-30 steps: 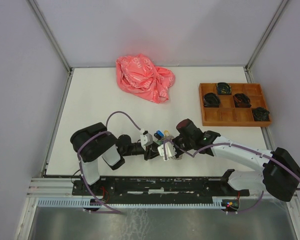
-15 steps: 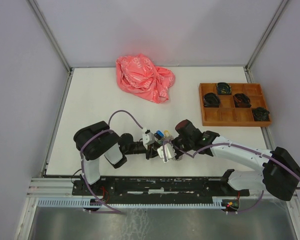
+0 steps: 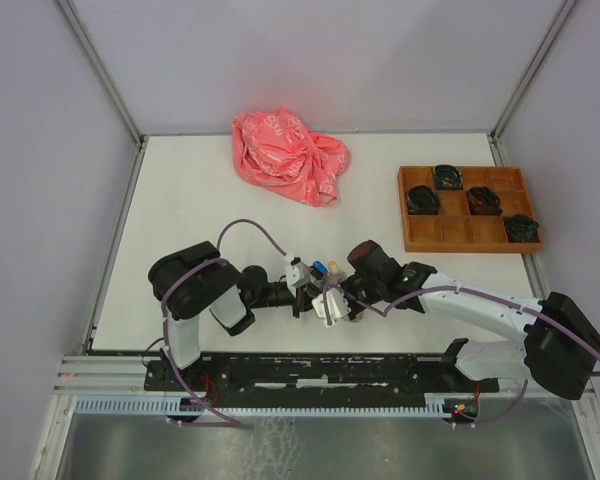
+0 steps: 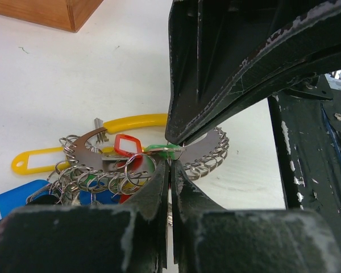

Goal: Put the keys on the keyring

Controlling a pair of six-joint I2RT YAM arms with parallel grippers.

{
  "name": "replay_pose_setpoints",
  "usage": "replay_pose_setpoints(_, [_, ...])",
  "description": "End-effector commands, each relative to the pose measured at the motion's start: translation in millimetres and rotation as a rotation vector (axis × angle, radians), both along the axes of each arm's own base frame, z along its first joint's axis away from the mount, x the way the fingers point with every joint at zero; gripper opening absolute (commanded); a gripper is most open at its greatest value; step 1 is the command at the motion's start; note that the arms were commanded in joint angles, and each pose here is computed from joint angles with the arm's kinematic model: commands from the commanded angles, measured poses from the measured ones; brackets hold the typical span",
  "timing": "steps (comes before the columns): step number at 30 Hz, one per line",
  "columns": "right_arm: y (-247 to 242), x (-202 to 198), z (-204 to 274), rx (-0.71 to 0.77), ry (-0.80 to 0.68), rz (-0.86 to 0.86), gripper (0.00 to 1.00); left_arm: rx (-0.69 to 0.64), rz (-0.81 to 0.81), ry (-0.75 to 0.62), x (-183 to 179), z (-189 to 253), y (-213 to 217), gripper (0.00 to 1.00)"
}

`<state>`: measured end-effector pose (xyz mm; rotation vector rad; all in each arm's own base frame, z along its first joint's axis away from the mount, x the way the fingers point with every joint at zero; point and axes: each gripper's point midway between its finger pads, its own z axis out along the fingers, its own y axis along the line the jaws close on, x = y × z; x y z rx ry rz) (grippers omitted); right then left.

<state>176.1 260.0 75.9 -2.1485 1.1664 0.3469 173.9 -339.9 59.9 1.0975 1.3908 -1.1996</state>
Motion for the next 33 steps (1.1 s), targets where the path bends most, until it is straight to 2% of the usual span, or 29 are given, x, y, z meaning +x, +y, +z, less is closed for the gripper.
replay_pose_setpoints(1, [2, 10, 13, 0.019, -0.057, -0.03, 0.01, -0.145, 0.011, -0.131, 2, 45, -2, 0.03])
replay_pose_setpoints(15, [-15, -4, -8, -0.004, -0.008, -0.06, 0.01, -0.192, 0.072, -0.137, 4, 68, 8, 0.03])
replay_pose_setpoints(21, [2, -7, -6, 0.068, 0.028, -0.042, 0.01, -0.216, 0.081, -0.116, 7, 75, 4, 0.03])
replay_pose_setpoints(25, [7, 0, -1, 0.108, 0.025, -0.099, 0.01, -0.215, 0.083, -0.113, 6, 75, 4, 0.03])
replay_pose_setpoints(30, [-6, 6, 1, 0.102, -0.011, -0.178, 0.25, -0.194, 0.1, -0.12, 7, 68, 8, 0.03])
replay_pose_setpoints(33, [-8, 4, 4, 0.118, -0.009, -0.187, 0.31, -0.193, 0.1, -0.123, 7, 68, 8, 0.03])
